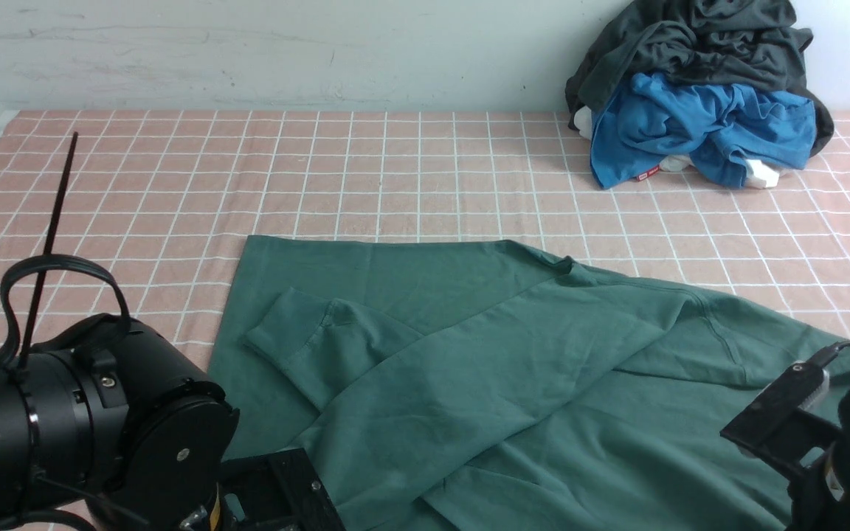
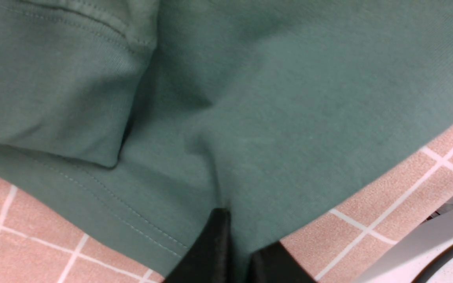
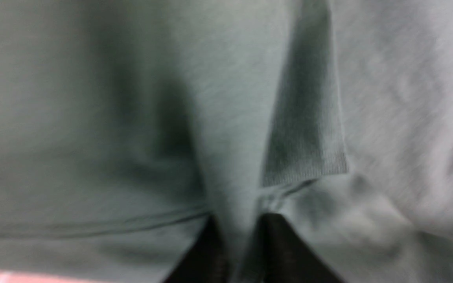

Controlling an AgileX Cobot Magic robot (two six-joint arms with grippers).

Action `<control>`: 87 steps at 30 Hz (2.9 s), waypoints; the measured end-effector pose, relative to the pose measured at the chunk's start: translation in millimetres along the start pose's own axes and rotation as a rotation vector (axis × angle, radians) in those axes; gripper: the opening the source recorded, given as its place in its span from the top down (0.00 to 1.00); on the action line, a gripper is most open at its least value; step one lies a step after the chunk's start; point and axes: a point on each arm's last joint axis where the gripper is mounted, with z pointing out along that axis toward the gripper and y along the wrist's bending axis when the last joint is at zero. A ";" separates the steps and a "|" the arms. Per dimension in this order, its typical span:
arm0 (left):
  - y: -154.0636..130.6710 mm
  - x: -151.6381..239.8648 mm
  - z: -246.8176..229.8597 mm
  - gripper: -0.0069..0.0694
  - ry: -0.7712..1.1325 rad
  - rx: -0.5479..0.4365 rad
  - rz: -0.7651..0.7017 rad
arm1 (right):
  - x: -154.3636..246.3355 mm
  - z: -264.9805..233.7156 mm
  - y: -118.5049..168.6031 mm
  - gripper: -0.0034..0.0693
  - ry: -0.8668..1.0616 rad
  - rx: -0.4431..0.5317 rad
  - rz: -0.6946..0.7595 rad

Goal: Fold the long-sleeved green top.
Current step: Use both arms simultaneously to clamp the lower edge of the clothing fabric, then use both arms to drag the lower edge of the fabric forward and fold it over the upper edge, then use the right arm to clamp the right edge of the fabric

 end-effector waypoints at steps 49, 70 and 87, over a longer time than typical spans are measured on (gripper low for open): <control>284.4 -149.8 -33.0 0.82 -0.321 -0.271 -0.321 | -157.6 -5.6 -213.8 0.56 -0.332 0.027 0.558; 267.3 -167.0 -101.8 0.31 -0.495 -0.157 -0.520 | -50.7 -43.7 -235.6 0.30 -0.273 0.052 0.946; 230.9 -205.5 -83.4 0.86 -0.500 -0.046 -0.362 | -22.5 57.4 -223.1 0.31 -0.199 -0.102 1.072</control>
